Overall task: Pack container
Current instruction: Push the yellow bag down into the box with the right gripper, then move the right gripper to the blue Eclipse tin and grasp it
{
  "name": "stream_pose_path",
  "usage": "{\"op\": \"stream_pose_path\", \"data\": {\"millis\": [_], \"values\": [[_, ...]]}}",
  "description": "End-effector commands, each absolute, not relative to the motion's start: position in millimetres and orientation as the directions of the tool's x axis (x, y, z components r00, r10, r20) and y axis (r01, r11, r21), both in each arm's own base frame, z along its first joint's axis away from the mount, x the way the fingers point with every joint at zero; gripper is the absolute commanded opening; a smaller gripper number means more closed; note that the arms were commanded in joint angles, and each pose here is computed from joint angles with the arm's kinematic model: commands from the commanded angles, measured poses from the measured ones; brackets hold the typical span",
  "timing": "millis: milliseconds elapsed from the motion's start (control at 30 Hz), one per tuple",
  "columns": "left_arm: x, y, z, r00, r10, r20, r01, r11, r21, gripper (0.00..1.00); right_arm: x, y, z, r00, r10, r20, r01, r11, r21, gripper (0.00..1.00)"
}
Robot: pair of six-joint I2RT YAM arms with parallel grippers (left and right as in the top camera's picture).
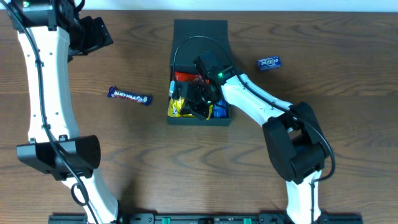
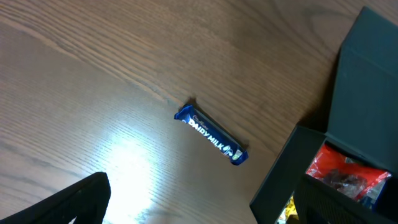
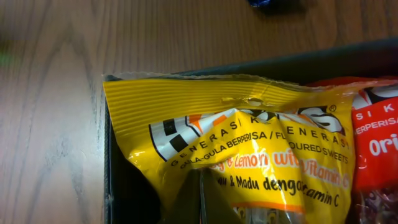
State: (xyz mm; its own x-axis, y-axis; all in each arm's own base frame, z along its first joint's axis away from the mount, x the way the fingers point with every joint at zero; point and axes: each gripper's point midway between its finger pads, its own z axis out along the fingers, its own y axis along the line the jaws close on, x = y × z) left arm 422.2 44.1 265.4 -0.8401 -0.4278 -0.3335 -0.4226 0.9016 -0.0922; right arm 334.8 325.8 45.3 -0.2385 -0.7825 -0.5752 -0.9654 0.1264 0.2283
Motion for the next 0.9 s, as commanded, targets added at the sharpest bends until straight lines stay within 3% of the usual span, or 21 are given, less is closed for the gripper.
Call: {"op": "stream_pose_path", "data": {"millis": [0, 167, 233, 333, 467, 567, 667, 867], "values": [[417.1, 46.9, 272.4, -0.836, -0.426, -0.346, -0.423, 0.902, -0.090, 0.95, 341.2, 331.5, 72.1, -0.248, -0.762, -0.598, -0.966, 0.146, 0.214, 0.01], [417.1, 46.9, 272.4, -0.836, -0.426, -0.346, -0.423, 0.902, -0.090, 0.95, 364.4, 317.6, 147.4, -0.205, -0.723, -0.660, -0.975, 0.208, 0.076, 0.01], [417.1, 46.9, 272.4, -0.836, -0.426, -0.346, -0.423, 0.902, -0.090, 0.95, 393.7, 294.8, 166.0, -0.266, -0.707, -0.655, -0.933, 0.360, -0.011, 0.01], [417.2, 46.9, 272.5, -0.836, -0.427, -0.346, -0.423, 0.902, -0.090, 0.95, 449.3, 238.8, 178.8, -0.481, -0.587, -0.651, -0.728, 0.681, -0.076, 0.01], [417.1, 46.9, 272.4, -0.836, -0.427, -0.346, -0.423, 0.902, -0.090, 0.95, 501.2, 141.0, 162.5, -0.751, -0.164, -0.640, -0.296, 0.949, 0.104, 0.01], [417.2, 46.9, 272.5, -0.836, -0.427, -0.346, -0.423, 0.902, -0.091, 0.95, 516.3, 81.7, 131.7, -0.816, 0.183, -0.548, 0.057, 0.969, 0.239, 0.01], [417.2, 46.9, 272.5, -0.836, -0.427, -0.346, -0.423, 0.902, -0.091, 0.95, 521.7, 44.0, 97.3, -0.770, 0.479, -0.420, 0.352, 0.870, 0.347, 0.01], [417.2, 46.9, 272.3, -0.836, -0.427, -0.346, -0.423, 0.902, -0.091, 0.95, 527.1, 32.4, 69.1, -0.695, 0.638, -0.332, 0.513, 0.763, 0.393, 0.06]]}}
